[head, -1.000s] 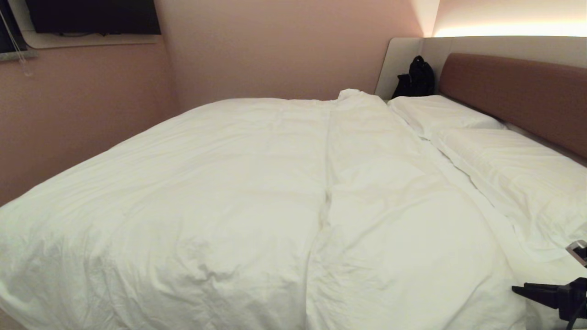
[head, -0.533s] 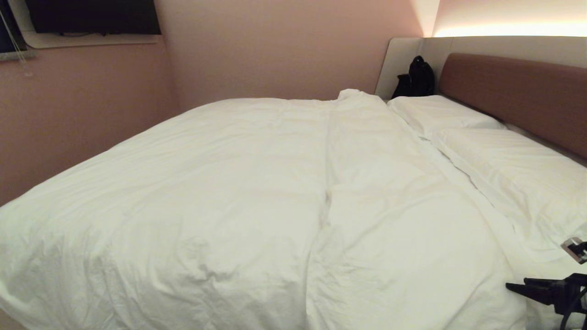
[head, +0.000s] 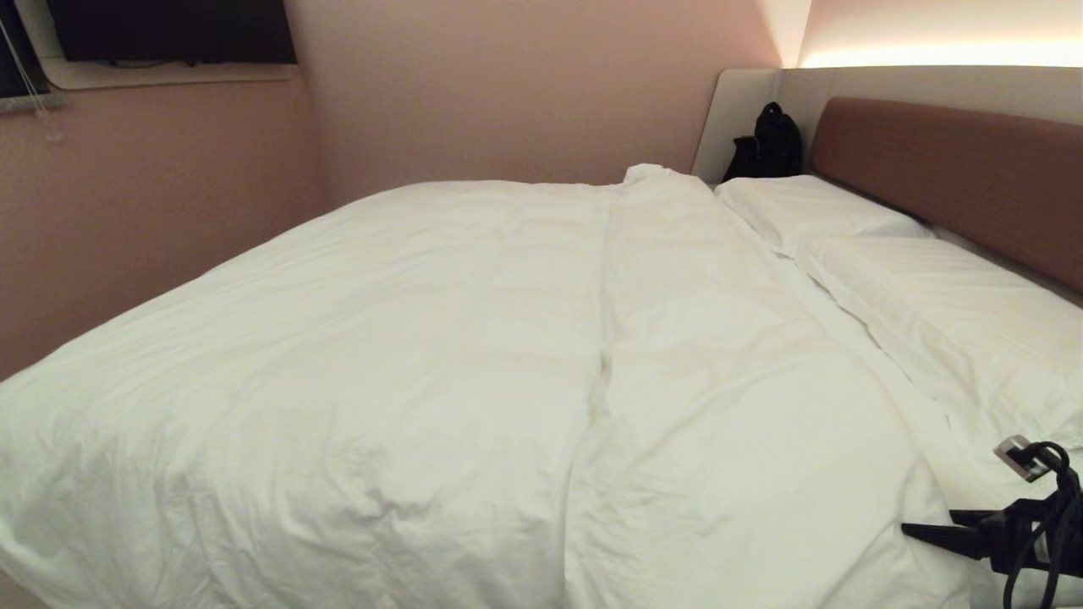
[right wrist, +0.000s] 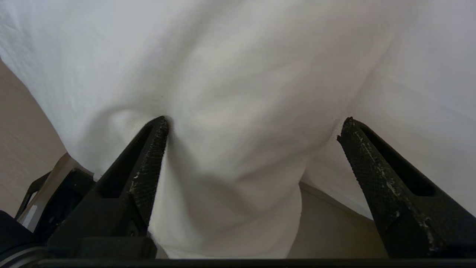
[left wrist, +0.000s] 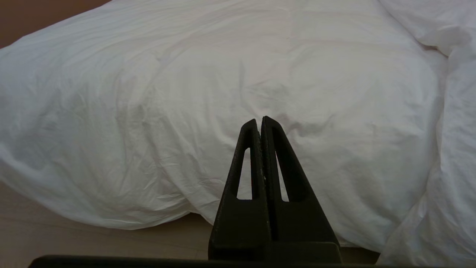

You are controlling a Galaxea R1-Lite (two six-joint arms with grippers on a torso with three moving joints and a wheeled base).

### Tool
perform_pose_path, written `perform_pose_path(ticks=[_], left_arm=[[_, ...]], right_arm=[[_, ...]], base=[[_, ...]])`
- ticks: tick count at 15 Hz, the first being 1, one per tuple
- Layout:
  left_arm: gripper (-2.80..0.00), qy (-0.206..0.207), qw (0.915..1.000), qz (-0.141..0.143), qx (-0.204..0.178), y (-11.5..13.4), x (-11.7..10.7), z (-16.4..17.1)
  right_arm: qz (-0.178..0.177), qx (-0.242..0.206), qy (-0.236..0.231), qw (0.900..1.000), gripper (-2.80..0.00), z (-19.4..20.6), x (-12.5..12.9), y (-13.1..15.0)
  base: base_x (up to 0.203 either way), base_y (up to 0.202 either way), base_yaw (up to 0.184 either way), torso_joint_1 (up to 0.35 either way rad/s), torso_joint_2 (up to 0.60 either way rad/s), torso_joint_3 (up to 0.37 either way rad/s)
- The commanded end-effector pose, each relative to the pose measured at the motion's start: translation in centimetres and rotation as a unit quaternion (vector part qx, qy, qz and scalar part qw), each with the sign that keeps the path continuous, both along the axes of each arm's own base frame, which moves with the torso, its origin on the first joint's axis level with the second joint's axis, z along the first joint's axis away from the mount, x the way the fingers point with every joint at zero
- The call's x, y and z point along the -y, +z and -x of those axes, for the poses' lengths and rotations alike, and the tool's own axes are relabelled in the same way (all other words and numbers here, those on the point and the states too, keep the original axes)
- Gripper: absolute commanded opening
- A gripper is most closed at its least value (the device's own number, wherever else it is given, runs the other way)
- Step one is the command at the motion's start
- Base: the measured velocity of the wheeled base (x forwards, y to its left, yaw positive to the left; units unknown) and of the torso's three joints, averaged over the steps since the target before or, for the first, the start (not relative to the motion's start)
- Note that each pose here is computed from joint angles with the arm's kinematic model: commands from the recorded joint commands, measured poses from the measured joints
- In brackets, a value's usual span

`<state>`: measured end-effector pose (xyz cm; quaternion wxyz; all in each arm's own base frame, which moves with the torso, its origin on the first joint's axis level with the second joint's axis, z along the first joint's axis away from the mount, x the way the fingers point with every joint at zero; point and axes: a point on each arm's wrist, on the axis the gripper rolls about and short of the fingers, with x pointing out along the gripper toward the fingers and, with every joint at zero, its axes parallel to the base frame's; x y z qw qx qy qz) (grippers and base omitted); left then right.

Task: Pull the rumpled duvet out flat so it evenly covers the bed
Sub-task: Flatten the corners of the folded blanket

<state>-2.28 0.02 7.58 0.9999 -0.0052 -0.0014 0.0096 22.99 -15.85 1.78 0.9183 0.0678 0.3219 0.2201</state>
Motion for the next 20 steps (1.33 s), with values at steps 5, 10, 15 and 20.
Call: perform_pose_path(ticks=[5,10,15,20], left_arm=[[-2.8,0.0,1.0,0.0,0.0,0.0,0.0,0.0],[-2.8,0.0,1.0,0.0,0.0,0.0,0.0,0.0],[-2.8,0.0,1.0,0.0,0.0,0.0,0.0,0.0],[-2.8,0.0,1.0,0.0,0.0,0.0,0.0,0.0]], right_arm=[[0.001,-0.012,-0.004,1.0,-2.8,0.1,0.0,-0.5],[-0.001,-0.014,-0.003,1.0,-2.8,0.3,-0.3,-0.4],[0.004,-0.028,-0.009,1.0,-2.8,1.2,-0.9,-0.4],[-0.004,-0.041,-0.02,0.999,-2.8,2.9,-1.5,-0.3]], base=[[0.0,0.0,0.0,0.0,0.0,0.0],[0.0,0.0,0.0,0.0,0.0,0.0],[0.0,0.0,0.0,0.0,0.0,0.0],[0.0,0.0,0.0,0.0,0.0,0.0]])
